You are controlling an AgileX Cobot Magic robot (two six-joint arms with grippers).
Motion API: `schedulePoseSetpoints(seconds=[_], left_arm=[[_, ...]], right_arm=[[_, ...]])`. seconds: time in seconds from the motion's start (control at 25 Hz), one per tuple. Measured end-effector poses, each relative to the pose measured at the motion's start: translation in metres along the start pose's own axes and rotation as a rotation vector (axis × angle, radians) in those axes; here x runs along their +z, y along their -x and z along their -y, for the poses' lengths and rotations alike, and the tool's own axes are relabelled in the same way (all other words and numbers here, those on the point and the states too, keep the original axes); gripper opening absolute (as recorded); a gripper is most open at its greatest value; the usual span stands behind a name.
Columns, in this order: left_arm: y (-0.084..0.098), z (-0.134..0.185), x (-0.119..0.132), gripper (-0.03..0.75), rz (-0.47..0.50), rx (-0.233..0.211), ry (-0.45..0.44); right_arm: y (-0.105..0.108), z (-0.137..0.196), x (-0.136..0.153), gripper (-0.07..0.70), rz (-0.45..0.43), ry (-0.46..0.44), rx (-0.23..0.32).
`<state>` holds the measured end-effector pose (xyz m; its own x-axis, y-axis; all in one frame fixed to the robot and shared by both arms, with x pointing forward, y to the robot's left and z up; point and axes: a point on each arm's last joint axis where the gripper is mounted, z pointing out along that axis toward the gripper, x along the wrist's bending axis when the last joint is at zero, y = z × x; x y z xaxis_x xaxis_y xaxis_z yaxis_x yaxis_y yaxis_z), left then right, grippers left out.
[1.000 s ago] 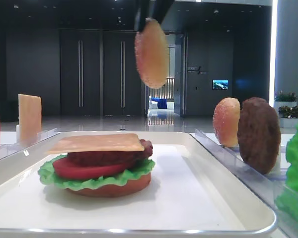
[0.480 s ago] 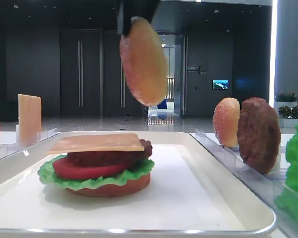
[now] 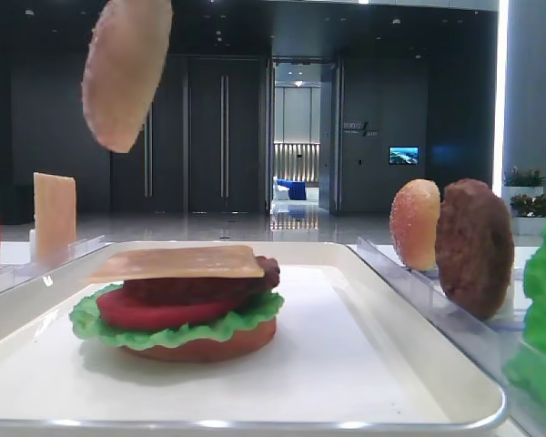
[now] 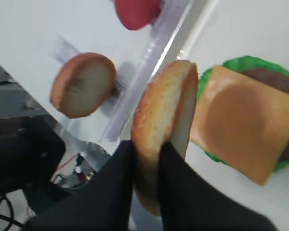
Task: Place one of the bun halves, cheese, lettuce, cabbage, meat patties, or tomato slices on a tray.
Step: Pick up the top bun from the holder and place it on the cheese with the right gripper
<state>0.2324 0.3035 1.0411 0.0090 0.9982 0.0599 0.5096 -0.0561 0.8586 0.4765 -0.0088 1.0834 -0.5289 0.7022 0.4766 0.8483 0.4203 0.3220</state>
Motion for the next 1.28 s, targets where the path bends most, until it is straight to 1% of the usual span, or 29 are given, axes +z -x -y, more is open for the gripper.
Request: schedulePoseSetpoints(seconds=[0.08, 0.2, 0.24, 0.32, 0.4, 0.48, 0.52, 0.6, 0.76, 0.96, 1.04, 1.28], left_arm=[[0.0, 0.0, 0.0, 0.148, 0.0, 0.0, 0.0], [0.0, 0.0, 0.0, 0.148, 0.0, 0.0, 0.0], [0.0, 0.0, 0.0, 0.148, 0.0, 0.0, 0.0], [0.0, 0.0, 0.0, 0.147, 0.0, 0.0, 0.0], [0.0, 0.0, 0.0, 0.147, 0.0, 0.0, 0.0], [0.0, 0.0, 0.0, 0.147, 0.0, 0.0, 0.0], [0.0, 0.0, 0.0, 0.147, 0.0, 0.0, 0.0], [0.0, 0.0, 0.0, 0.143, 0.0, 0.0, 0.0], [0.0, 0.0, 0.0, 0.138, 0.0, 0.0, 0.0], [0.0, 0.0, 0.0, 0.118, 0.0, 0.0, 0.0], [0.0, 0.0, 0.0, 0.108, 0.0, 0.0, 0.0], [0.0, 0.0, 0.0, 0.061, 0.0, 0.0, 0.0]], right_arm=[[0.009, -0.007, -0.006, 0.108, -0.064, 0.028, 0.007], [0.034, -0.017, -0.019, 0.108, -0.084, 0.064, 0.014], [0.039, -0.018, -0.021, 0.108, -0.109, 0.072, 0.022], [0.054, -0.019, -0.023, 0.108, -0.185, 0.09, 0.034], [0.066, -0.015, -0.021, 0.108, -0.277, 0.109, 0.071], [0.08, -0.008, -0.016, 0.108, -0.308, 0.113, 0.089], [0.084, -0.006, -0.014, 0.108, -0.306, 0.117, 0.096], [0.086, -0.003, -0.011, 0.108, -0.309, 0.113, 0.087], [0.078, -0.003, -0.005, 0.107, -0.31, 0.129, 0.059], [0.073, 0.003, 0.01, 0.107, -0.272, 0.151, 0.053], [0.074, 0.006, 0.014, 0.107, -0.268, 0.15, 0.054], [0.085, 0.019, 0.028, 0.107, -0.235, 0.136, 0.08]])
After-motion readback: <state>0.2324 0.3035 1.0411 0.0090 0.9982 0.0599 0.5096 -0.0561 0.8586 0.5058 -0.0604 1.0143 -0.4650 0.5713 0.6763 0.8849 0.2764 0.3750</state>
